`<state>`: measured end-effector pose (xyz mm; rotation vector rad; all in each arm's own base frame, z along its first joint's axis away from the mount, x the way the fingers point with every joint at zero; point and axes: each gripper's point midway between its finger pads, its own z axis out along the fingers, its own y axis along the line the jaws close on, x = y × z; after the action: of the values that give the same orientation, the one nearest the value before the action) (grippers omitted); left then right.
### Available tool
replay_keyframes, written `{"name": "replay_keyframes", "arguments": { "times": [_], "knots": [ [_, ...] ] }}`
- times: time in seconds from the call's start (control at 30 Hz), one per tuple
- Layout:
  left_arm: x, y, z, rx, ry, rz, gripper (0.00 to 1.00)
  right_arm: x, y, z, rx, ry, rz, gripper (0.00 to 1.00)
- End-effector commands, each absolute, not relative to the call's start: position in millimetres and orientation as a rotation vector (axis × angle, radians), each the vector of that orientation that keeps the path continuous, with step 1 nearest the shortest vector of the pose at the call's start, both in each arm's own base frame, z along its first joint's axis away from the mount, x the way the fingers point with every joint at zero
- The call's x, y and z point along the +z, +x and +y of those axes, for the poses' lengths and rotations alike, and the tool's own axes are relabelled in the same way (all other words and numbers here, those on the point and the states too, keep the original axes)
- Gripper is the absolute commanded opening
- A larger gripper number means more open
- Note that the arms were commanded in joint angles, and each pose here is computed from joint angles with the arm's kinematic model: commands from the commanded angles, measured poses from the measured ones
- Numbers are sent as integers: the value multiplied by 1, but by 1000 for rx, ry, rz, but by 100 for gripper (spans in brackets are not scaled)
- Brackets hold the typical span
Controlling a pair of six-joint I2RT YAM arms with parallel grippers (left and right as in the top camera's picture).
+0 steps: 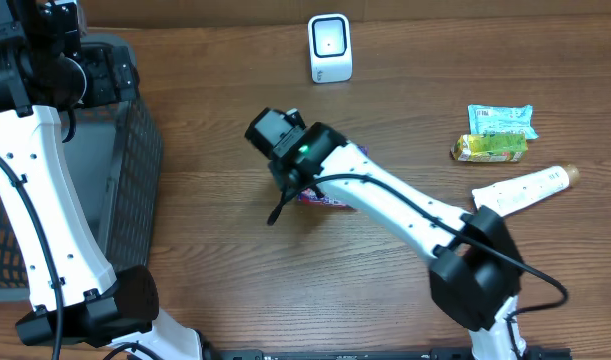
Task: Scan the item barcode
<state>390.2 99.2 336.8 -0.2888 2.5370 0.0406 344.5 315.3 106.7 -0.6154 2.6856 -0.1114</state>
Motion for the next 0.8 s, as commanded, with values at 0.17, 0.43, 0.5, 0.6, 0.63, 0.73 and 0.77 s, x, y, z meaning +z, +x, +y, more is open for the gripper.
{"name": "replay_keyframes", "arguments": {
  "times": [0.17, 0.43, 0.5, 0.6, 0.63, 0.73, 0.77],
  "knots": [
    [340, 390, 95, 36, -256, 2529, 100, 83, 350, 318, -240, -603, 2652, 69],
    [340, 390, 95, 36, -257, 2530, 100, 64, 349, 320, -265, -622, 2671, 67],
    [340, 390, 95, 37, -257, 2529, 99, 58, 347, 320, -278, -632, 2679, 66],
    [340, 390, 95, 37, -257, 2529, 100, 44, 345, 317, -311, -639, 2704, 66],
    [340, 390, 95, 36, -257, 2529, 100, 38, 343, 316, -327, -646, 2714, 65],
    [340, 390, 95, 37, -257, 2530, 100, 27, 341, 312, -363, -648, 2736, 63],
    [340, 390, 95, 37, -257, 2529, 100, 24, 341, 308, -389, -616, 2741, 62]
  ]
}}
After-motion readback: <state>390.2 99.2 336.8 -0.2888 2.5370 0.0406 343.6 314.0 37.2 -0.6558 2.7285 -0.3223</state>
